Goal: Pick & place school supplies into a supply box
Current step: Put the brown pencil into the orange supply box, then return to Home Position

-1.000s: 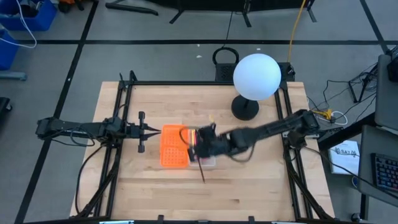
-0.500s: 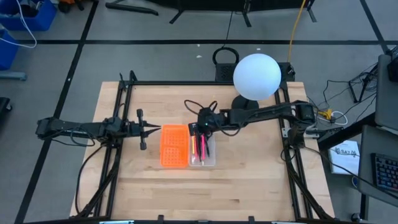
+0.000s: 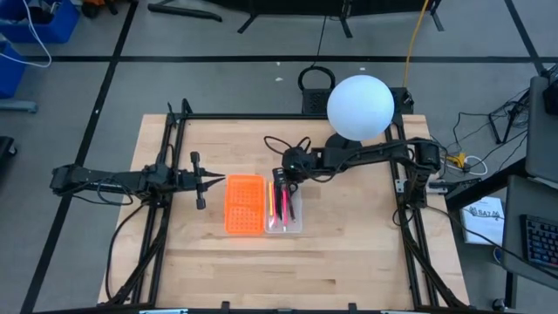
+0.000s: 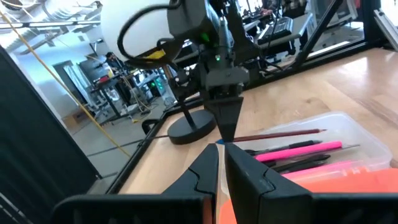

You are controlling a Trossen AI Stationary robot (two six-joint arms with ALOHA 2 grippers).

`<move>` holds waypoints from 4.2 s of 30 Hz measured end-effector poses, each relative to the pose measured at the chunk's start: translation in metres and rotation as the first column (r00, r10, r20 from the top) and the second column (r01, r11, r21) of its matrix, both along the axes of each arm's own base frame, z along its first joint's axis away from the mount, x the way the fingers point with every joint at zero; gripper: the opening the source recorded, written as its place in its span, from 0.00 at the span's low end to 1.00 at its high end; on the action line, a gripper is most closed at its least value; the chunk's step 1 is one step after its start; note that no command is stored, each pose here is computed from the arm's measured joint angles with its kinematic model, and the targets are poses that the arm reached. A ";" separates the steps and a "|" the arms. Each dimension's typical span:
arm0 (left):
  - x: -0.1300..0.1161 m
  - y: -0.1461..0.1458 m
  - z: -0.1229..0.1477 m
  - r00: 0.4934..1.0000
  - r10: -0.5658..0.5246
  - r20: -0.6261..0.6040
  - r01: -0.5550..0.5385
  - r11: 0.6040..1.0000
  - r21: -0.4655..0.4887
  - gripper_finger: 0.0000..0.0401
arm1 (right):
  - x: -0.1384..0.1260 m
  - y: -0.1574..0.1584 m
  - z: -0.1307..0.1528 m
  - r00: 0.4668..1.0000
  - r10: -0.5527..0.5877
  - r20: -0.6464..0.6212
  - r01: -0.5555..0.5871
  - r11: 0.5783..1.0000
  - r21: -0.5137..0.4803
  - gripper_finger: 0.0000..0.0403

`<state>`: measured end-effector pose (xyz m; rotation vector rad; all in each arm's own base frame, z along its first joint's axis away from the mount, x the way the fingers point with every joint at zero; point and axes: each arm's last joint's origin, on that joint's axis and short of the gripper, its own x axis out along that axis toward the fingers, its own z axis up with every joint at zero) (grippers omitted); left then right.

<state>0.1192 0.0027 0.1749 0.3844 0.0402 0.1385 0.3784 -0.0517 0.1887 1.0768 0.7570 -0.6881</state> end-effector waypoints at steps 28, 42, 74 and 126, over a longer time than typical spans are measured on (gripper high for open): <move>0.000 0.000 0.000 1.000 -0.002 0.003 0.002 1.000 -0.005 0.09 | 0.006 0.000 -0.026 0.995 0.077 -0.062 -0.074 0.996 0.050 0.33; 0.000 0.000 0.000 1.000 -0.004 0.004 0.004 1.000 -0.012 0.09 | -0.002 -0.002 -0.026 0.981 0.133 -0.141 -0.129 0.991 0.033 0.38; -0.001 -0.001 -0.001 1.000 -0.001 -0.009 0.001 1.000 -0.003 0.09 | -0.043 0.093 0.133 0.720 0.694 -0.024 -0.409 0.397 -0.822 0.07; -0.013 -0.008 0.043 0.989 -0.113 0.100 0.128 0.978 -0.167 0.01 | -0.270 0.057 0.012 0.576 0.788 0.220 -0.074 0.318 -0.945 0.00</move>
